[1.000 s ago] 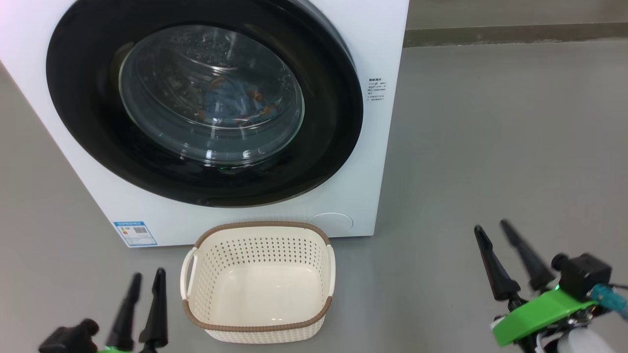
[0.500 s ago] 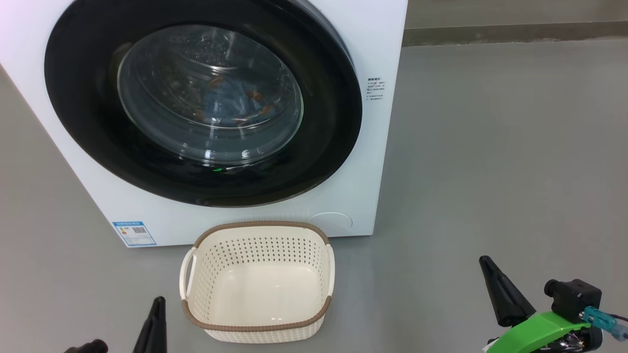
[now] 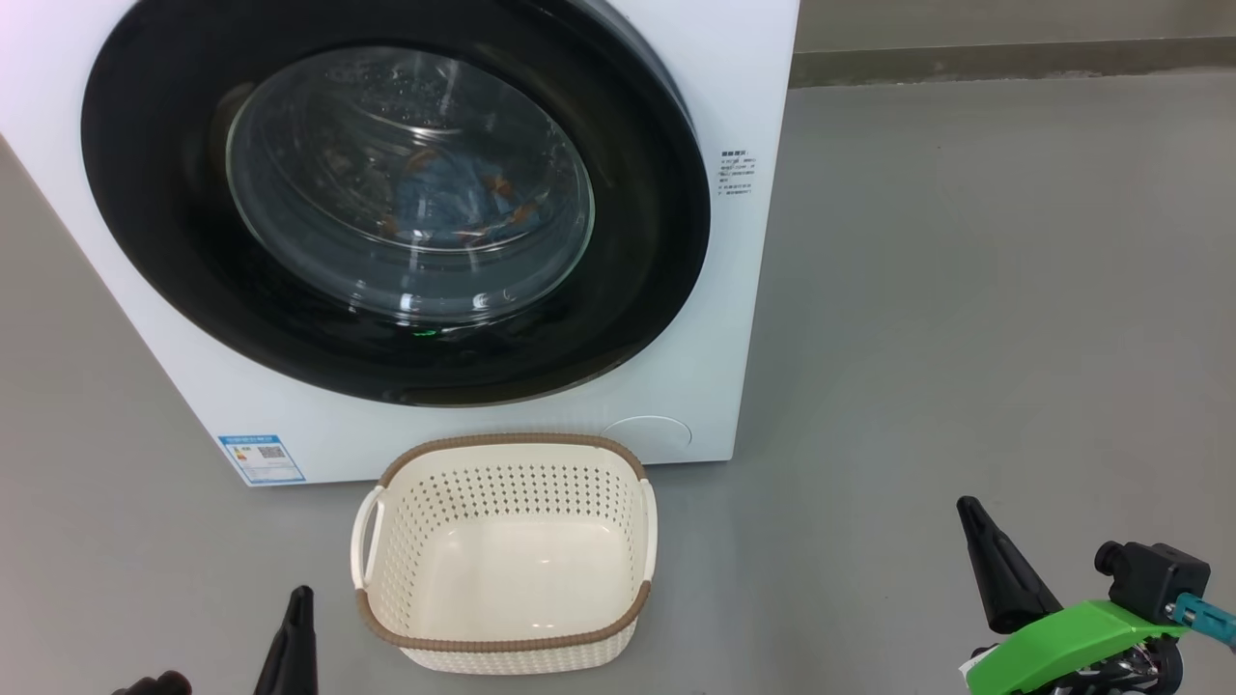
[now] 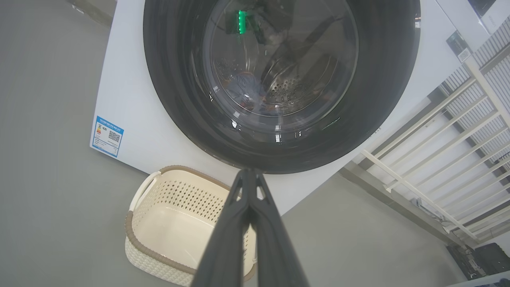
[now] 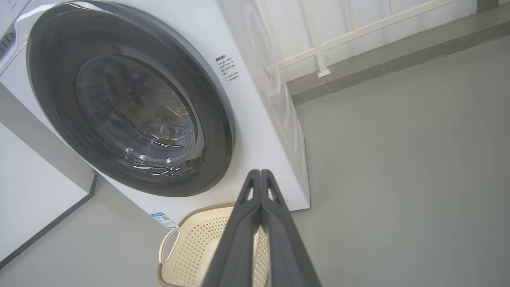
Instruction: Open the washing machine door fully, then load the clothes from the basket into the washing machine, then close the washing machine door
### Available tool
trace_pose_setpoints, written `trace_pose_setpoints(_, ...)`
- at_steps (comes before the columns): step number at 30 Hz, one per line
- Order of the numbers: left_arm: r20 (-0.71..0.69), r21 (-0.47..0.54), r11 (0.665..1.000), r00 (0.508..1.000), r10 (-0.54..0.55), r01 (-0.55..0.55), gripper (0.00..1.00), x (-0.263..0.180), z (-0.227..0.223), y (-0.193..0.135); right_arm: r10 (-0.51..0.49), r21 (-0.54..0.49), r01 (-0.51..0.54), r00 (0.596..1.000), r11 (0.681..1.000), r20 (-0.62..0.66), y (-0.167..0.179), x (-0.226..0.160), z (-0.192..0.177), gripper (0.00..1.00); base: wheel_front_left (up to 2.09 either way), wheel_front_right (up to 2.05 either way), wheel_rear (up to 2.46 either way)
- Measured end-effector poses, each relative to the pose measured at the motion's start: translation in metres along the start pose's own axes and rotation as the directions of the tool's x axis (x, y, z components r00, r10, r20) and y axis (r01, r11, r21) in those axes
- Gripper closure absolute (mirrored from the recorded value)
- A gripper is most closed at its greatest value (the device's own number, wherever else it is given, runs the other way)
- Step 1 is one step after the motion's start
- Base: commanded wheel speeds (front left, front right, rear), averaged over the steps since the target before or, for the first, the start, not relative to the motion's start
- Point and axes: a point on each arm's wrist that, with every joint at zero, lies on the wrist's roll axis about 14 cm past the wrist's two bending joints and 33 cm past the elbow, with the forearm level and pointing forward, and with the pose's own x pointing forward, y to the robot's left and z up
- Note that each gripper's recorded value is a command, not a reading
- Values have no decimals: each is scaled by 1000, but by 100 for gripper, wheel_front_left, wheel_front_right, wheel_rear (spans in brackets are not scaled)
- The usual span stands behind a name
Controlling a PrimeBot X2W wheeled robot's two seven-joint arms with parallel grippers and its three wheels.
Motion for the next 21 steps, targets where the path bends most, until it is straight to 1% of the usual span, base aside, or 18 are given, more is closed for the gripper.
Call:
trace_pose_setpoints(10, -4, -86, 996, 1000, 21, -21, 100, 1, 1, 3, -34, 96, 33, 999, 995, 7, -6, 1, 3, 100, 0, 0, 0)
trace_pose_setpoints(21, -8, -185, 982, 999, 34, -35, 100, 5, 2, 3, -73, 228, 69, 997, 971, 10, -13, 1, 5, 100, 0, 0, 0)
